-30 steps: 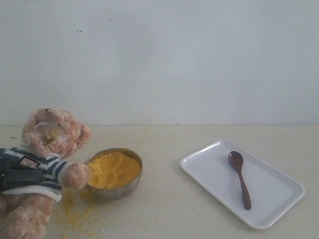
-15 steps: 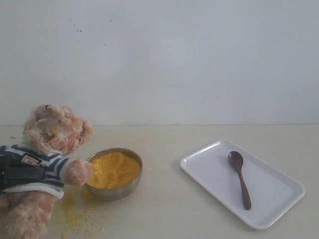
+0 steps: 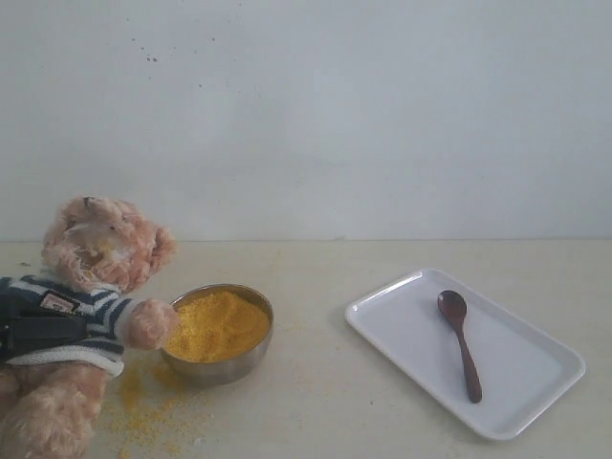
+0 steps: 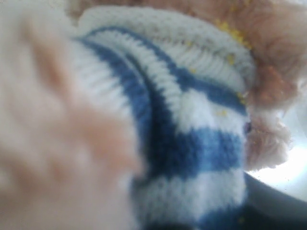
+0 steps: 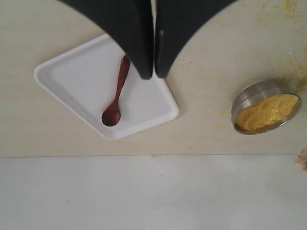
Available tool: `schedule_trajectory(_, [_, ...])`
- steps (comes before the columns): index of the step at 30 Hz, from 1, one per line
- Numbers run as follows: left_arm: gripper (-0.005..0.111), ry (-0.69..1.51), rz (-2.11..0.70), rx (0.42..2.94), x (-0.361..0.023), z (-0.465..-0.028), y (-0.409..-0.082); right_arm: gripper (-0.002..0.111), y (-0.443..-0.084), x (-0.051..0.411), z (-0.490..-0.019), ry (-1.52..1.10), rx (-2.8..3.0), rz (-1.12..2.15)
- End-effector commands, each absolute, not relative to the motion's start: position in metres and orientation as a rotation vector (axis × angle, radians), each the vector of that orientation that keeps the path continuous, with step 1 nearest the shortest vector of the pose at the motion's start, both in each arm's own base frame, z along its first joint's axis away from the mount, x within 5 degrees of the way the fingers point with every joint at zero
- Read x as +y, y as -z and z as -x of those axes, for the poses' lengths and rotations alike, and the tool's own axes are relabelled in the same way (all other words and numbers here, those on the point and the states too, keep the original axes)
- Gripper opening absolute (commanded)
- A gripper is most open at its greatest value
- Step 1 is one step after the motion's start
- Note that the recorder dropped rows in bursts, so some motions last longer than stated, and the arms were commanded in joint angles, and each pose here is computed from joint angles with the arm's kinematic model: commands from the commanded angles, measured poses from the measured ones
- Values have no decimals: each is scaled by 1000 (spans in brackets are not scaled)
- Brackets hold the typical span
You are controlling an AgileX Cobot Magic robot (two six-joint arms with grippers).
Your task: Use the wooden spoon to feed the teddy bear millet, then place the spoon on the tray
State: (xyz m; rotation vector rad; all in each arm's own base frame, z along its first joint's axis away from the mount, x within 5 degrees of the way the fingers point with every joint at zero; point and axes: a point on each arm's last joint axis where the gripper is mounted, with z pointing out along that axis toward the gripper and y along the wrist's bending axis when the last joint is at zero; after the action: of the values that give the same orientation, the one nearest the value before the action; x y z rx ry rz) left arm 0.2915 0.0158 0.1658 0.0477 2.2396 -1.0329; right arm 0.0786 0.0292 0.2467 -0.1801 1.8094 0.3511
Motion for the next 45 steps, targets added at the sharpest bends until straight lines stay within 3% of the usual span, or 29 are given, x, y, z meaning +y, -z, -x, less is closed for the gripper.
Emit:
schedule_trajectory(1, [4,1052,-22,2225,15,-291,-167,0,-246,29,-79,-352,1813,178])
schedule_trajectory(8, [4,1026,-28,2257,16,-290,-164,0,-246,29,-79,-352,1813,178])
schedule_trajectory(17, [4,842,202,2338,28,-287,-146,0,-251,28,-71,-356,1752,182])
schedule_trajectory(24, [4,807,196,2372,29,-284,-140,0,-253,27,-64,-368,1716,185])
schedule_trajectory(33, [5,890,220,2450,27,-283,-110,0,-255,27,-60,-369,1686,185])
schedule_trajectory(35, [13,893,215,2461,26,-282,-107,0,-255,27,-60,-369,1686,185])
schedule_trajectory(38, [35,887,191,2474,26,-281,-107,0,-255,27,-60,-369,1686,185])
schedule_trajectory(43, [100,885,213,2469,27,-282,-107,0,-255,27,-60,-369,1686,185])
schedule_trajectory(44, [109,887,218,2469,27,-282,-107,0,-255,27,-60,-372,1686,183])
schedule_trajectory(45, [109,888,217,2473,27,-281,-107,0,-255,27,-60,-374,1686,181])
